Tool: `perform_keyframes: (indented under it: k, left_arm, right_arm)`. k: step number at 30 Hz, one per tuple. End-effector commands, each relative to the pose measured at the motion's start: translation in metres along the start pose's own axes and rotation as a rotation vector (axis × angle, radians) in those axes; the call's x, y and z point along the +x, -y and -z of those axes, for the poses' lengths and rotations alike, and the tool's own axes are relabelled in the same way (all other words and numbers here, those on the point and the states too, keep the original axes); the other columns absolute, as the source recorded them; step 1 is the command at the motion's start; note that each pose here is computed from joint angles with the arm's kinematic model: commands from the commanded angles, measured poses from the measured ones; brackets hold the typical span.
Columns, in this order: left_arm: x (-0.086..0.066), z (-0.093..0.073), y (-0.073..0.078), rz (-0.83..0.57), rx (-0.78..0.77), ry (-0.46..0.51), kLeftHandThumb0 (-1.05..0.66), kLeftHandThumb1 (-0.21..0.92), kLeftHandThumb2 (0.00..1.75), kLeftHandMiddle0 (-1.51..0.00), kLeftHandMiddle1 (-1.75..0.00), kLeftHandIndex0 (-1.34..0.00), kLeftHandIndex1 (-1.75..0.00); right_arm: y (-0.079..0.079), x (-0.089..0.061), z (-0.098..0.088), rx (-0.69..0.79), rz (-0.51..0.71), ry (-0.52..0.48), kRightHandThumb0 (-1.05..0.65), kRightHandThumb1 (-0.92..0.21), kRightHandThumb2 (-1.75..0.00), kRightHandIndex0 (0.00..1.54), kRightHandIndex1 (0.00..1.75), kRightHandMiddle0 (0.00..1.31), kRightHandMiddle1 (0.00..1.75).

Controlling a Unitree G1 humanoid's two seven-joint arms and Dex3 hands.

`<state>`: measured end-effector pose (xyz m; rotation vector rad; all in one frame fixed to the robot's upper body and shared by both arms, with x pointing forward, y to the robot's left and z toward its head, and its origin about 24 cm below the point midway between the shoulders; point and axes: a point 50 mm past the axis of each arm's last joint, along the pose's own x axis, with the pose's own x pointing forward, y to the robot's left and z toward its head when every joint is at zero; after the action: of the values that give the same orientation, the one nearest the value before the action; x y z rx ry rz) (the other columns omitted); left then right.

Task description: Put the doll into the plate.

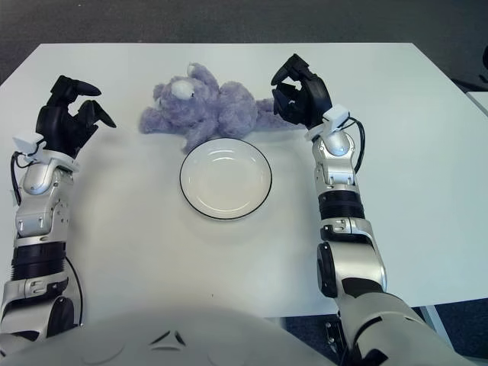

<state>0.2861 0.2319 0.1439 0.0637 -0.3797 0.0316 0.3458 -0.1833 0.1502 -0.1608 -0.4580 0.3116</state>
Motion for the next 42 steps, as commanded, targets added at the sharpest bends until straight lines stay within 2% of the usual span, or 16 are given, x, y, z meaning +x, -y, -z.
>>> perform_keyframes:
  k: [1, 3, 7, 12, 23, 30, 31, 34, 42]
  left_arm:
    - [0.022, -0.006, -0.008, 0.077, 0.068, 0.002, -0.35, 0.92, 0.37, -0.77, -1.53, -0.36, -1.58]
    - [0.032, -0.011, -0.012, 0.12, 0.107, 0.012, -0.35, 0.92, 0.35, -0.77, -1.48, -0.38, -1.56]
    - [0.038, -0.013, -0.014, 0.139, 0.135, 0.027, -0.35, 0.92, 0.35, -0.75, -1.38, -0.39, -1.55]
    - [0.053, -0.025, -0.014, 0.144, 0.17, 0.04, -0.35, 0.92, 0.34, -0.73, -1.32, -0.39, -1.55]
    - [0.061, -0.033, -0.009, 0.14, 0.22, 0.07, -0.35, 0.92, 0.33, -0.73, -1.25, -0.4, -1.54]
    - [0.071, -0.037, -0.003, 0.185, 0.264, 0.106, -0.35, 0.92, 0.32, -0.74, -1.2, -0.41, -1.52]
    - [0.072, -0.037, -0.002, 0.19, 0.269, 0.109, -0.23, 0.92, 0.28, -0.71, -1.21, -0.41, -1.47]
    - [0.076, -0.039, 0.002, 0.219, 0.294, 0.119, -0.08, 0.92, 0.21, -0.68, -1.2, -0.4, -1.42]
    - [0.09, -0.045, 0.012, 0.351, 0.369, 0.165, -0.01, 0.92, 0.19, -0.66, -1.15, -0.38, -1.46]
  right_arm:
    - [0.007, 0.014, -0.013, -0.033, -0.007, 0.029, -0.35, -0.88, -0.51, 0.87, 1.75, 0.3, 1.68]
    - [0.008, 0.02, -0.016, -0.048, -0.016, 0.028, -0.35, -0.88, -0.51, 0.88, 1.75, 0.3, 1.68]
    - [0.01, 0.023, -0.018, -0.059, -0.024, 0.026, -0.35, -0.88, -0.51, 0.88, 1.75, 0.3, 1.68]
    - [0.012, 0.033, -0.026, -0.092, -0.063, 0.008, -0.35, -0.88, -0.5, 0.88, 1.75, 0.3, 1.67]
    - [0.012, 0.039, -0.027, -0.105, -0.105, -0.005, -0.35, -0.92, -0.4, 0.87, 1.75, 0.34, 1.62]
    - [0.013, 0.043, -0.028, -0.107, -0.122, -0.011, -0.35, -0.92, -0.35, 0.85, 1.75, 0.38, 1.57]
    - [0.013, 0.043, -0.028, -0.107, -0.122, -0.011, -0.35, -0.92, -0.35, 0.85, 1.75, 0.38, 1.56]
    - [0.014, 0.045, -0.029, -0.124, -0.12, -0.011, -0.35, -0.92, -0.33, 0.85, 1.75, 0.4, 1.55]
    - [0.014, 0.051, -0.033, -0.202, -0.09, 0.0, -0.36, -0.92, -0.3, 0.82, 1.75, 0.44, 1.5]
